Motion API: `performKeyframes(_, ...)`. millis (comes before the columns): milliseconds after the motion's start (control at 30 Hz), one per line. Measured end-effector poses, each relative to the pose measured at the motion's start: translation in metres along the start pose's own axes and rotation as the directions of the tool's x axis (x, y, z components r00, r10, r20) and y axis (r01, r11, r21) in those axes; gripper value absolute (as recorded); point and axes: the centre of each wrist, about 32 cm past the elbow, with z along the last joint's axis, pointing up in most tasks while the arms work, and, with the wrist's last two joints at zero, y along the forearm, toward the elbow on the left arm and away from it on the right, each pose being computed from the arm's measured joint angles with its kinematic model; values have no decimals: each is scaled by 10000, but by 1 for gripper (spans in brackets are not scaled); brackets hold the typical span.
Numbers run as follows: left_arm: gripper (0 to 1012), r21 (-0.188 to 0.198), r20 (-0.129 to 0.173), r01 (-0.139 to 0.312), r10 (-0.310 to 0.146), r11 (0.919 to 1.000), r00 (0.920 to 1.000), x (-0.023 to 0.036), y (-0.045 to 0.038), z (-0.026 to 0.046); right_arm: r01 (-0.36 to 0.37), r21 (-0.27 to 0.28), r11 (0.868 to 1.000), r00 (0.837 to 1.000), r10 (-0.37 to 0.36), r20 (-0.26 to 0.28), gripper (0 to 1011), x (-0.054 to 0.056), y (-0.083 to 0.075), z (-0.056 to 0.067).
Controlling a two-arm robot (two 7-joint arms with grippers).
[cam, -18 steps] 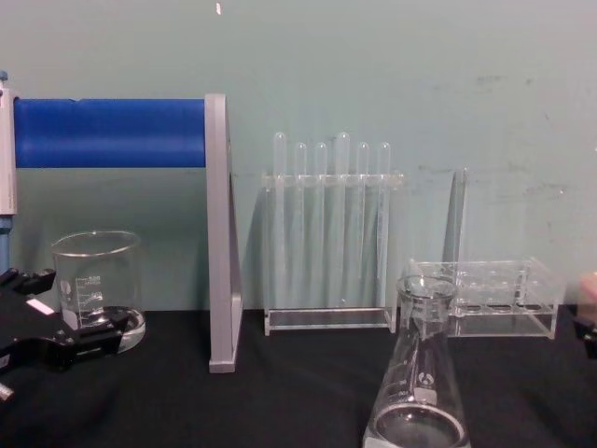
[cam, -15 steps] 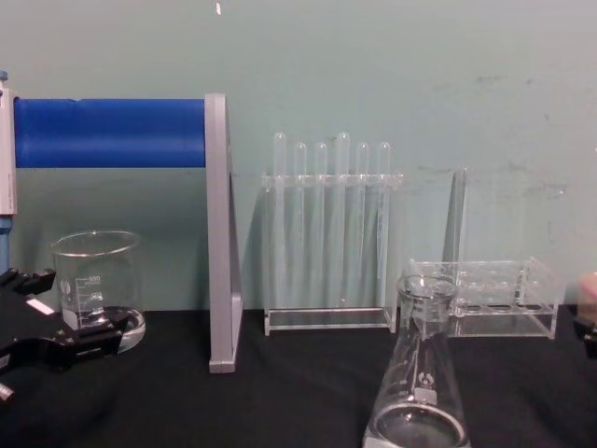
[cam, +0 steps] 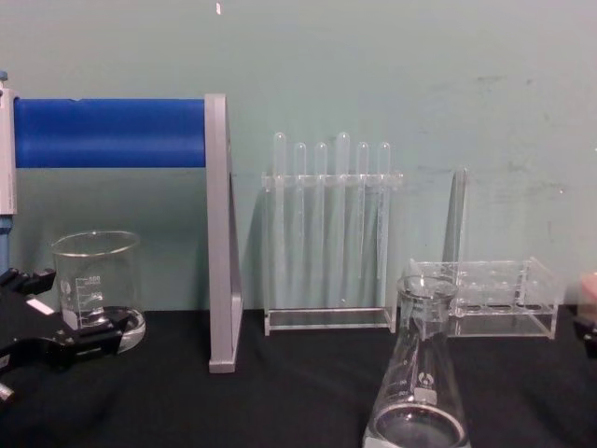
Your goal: Grasp the erlenmeyer flask with one hand, shake it three times, then place it back.
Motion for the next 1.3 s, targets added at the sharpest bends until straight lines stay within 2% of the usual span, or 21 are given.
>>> performKeyframes(1300,1001,0,0,0,0,10000,10000,0,0,0,0,-1,10000,10000,0,0,1002,0,0,0)
